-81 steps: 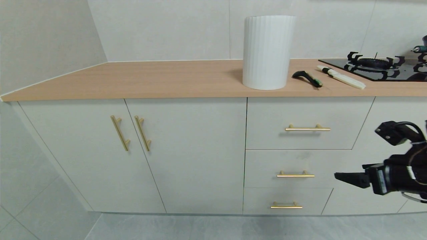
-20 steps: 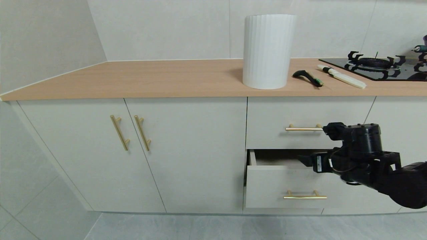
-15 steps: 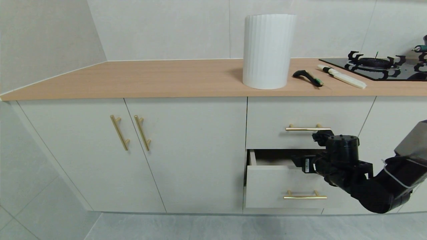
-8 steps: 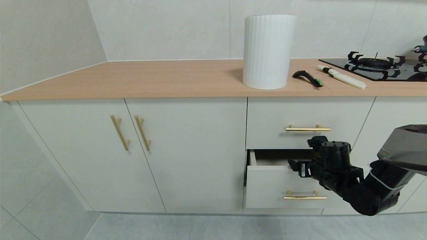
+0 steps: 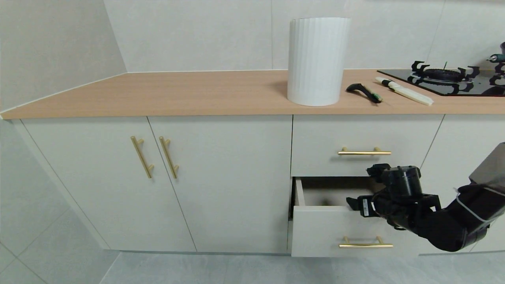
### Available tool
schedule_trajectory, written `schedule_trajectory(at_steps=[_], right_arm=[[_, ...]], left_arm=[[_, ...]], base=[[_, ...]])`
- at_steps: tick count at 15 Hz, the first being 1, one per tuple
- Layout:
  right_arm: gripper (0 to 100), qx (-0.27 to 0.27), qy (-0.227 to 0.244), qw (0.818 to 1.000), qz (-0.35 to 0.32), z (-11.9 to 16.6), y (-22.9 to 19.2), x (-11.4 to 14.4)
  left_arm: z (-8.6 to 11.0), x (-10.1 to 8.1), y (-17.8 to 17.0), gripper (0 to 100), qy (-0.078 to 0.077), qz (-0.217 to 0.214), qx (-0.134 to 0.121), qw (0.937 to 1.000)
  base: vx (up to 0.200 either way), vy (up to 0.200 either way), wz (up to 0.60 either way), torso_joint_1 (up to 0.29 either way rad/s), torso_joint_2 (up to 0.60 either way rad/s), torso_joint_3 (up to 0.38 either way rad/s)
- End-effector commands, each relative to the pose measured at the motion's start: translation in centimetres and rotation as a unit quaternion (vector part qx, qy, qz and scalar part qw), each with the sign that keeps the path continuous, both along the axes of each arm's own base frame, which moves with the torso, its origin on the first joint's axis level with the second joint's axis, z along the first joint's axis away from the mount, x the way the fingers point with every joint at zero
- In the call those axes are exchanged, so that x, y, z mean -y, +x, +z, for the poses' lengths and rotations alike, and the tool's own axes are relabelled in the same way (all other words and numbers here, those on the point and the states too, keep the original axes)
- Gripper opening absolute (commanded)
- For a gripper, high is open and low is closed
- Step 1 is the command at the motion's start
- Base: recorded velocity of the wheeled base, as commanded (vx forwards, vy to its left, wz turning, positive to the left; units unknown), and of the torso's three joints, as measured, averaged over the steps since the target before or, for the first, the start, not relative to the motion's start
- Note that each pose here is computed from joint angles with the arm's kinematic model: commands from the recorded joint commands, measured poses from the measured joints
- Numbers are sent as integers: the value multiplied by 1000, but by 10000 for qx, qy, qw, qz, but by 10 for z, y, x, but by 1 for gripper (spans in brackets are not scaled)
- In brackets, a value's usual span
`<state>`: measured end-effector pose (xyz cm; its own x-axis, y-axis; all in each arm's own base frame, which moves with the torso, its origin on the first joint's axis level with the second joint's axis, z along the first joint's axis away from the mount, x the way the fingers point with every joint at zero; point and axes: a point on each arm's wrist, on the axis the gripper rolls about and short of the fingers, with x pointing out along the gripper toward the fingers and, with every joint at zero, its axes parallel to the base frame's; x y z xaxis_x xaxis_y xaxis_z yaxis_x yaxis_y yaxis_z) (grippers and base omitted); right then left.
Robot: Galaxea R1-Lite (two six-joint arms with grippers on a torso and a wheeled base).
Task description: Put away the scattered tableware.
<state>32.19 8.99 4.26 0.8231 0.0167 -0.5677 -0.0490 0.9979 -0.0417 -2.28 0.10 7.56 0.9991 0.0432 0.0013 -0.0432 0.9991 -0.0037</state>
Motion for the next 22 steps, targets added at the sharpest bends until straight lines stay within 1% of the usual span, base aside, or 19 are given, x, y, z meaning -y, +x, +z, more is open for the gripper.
schedule_trajectory(at_steps=[1, 3, 5, 7, 8, 11, 14, 17, 19, 22], right_arm=[[100, 136, 56, 9999, 50, 18, -5, 1], [100, -23, 43, 9999, 121, 26, -12, 3], [100, -436, -33, 9985, 341, 38, -25, 6], [100, -563, -31, 9977, 382, 45, -30, 7], [100, -629, -73, 9972, 408, 48, -34, 8], [100, -1067, -284, 9924, 536, 55, -45, 8], [100, -1650, -495, 9830, 638, 58, -56, 8], [100, -1783, -578, 9796, 725, 56, -59, 6], [100, -2032, -673, 9735, 808, 58, -67, 4], [100, -2474, -1022, 9561, 1189, 69, -89, 3]], left_arm=[[0, 0, 0, 100, -5, -1, 9, 10000], [0, 0, 0, 100, -5, 6, 2, 10000], [0, 0, 0, 100, -5, -1, 1, 10000], [0, 0, 0, 100, 3, -1, 1, 10000], [0, 0, 0, 100, 3, 6, 1, 10000], [0, 0, 0, 100, 3, -1, 1, 10000], [0, 0, 0, 100, 3, 6, 1, 10000], [0, 0, 0, 100, 3, 6, 1, 10000], [0, 0, 0, 100, 3, -1, 1, 10000], [0, 0, 0, 100, 3, -1, 1, 10000]], base=[[0, 0, 0, 0, 0, 0], [0, 0, 0, 0, 0, 0], [0, 0, 0, 0, 0, 0], [0, 0, 0, 0, 0, 0], [0, 0, 0, 0, 0, 0], [0, 0, 0, 0, 0, 0], [0, 0, 0, 0, 0, 0], [0, 0, 0, 0, 0, 0], [0, 0, 0, 0, 0, 0], [0, 0, 0, 0, 0, 0]])
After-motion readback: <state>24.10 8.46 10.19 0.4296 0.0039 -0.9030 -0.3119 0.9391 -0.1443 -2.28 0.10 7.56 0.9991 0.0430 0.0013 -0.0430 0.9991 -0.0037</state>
